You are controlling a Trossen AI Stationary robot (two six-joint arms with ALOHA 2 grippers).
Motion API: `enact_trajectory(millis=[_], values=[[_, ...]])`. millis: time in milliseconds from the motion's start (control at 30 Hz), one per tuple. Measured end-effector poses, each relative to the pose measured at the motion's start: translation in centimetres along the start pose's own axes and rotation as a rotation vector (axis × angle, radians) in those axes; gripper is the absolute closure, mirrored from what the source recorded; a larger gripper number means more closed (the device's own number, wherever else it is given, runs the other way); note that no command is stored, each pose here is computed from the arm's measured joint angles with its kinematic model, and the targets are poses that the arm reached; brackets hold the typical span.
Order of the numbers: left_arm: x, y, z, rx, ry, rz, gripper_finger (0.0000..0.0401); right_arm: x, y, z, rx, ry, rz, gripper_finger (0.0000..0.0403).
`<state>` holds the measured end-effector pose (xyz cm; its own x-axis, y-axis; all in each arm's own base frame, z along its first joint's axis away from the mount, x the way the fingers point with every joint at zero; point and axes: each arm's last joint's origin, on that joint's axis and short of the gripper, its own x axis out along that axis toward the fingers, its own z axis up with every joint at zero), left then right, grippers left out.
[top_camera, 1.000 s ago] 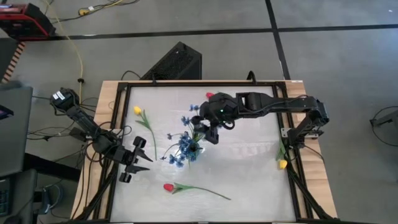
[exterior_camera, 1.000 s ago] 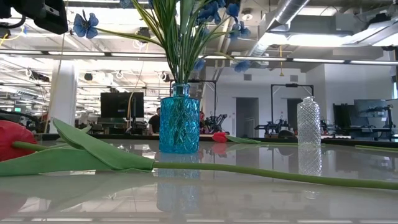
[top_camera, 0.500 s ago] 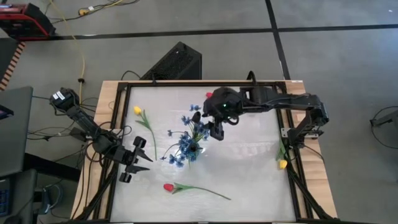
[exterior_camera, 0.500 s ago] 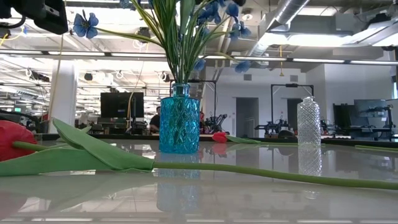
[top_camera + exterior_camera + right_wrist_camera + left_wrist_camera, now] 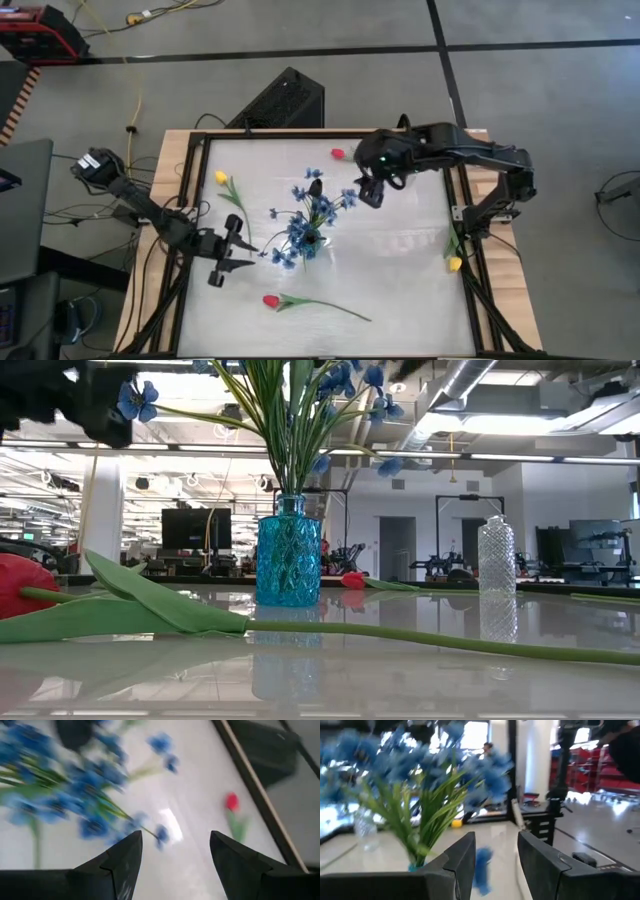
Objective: Sort flowers into vase by color
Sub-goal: Put the bottom red tulip into the transparent vase
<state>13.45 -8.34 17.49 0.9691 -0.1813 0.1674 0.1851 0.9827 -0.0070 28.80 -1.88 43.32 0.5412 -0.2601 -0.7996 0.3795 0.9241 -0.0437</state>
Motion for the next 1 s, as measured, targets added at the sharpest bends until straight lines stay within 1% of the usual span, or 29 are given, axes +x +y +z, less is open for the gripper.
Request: enact_trajectory(millis=[100, 167, 300, 400, 467, 567, 600, 667, 767, 867, 1000], values=[[0.3, 0.4, -0.5, -0.019, 0.027, 0.023, 0.0264, -0.9, -0.9, -1.3, 0.045, 0.066, -0.085, 0.0143], [0.5, 0.6, -0.7, -0.031, 0.04, 0.028, 0.0264, -1.1, -1.4, -2.5, 0.07, 0.114, -0.121, 0.0143], [0.7, 0.9, -1.0, -0.048, 0.053, 0.032, 0.0264, -0.9, -1.6, -5.4, 0.12, 0.206, -0.154, 0.0143], [0.7, 1.0, -1.0, -0.05, 0.056, 0.036, 0.0264, -0.4, -1.3, -8.1, 0.16, 0.259, -0.17, 0.0143], [0.7, 1.0, -1.0, -0.051, 0.056, 0.035, 0.0264, -0.1, -1.1, -10.0, 0.214, 0.295, -0.183, 0.0143], [0.7, 1.0, -1.0, -0.051, 0.055, 0.034, 0.0264, 1.1, -0.7, -12.6, 0.332, 0.372, -0.186, 0.0143], [0.7, 1.0, -1.0, -0.051, 0.056, 0.034, 0.0264, 1.6, -0.5, -13.4, 0.353, 0.401, -0.176, 0.0143], [0.7, 1.0, -1.0, -0.051, 0.055, 0.033, 0.0264, 2.7, 0.2, -14.6, 0.353, 0.439, -0.131, 0.0143], [0.7, 1.0, -1.0, -0.051, 0.055, 0.034, 0.0264, 4.6, 2.2, -15.8, 0.328, 0.441, -0.008, 0.0143], [0.7, 1.0, -1.0, -0.051, 0.055, 0.034, 0.0264, 6.3, 4.8, -15.8, 0.304, 0.361, 0.126, 0.0143], [0.7, 1.0, -1.0, -0.051, 0.056, 0.036, 0.0264, 8.3, 9.1, -14.8, 0.256, 0.22, 0.288, 0.0143]])
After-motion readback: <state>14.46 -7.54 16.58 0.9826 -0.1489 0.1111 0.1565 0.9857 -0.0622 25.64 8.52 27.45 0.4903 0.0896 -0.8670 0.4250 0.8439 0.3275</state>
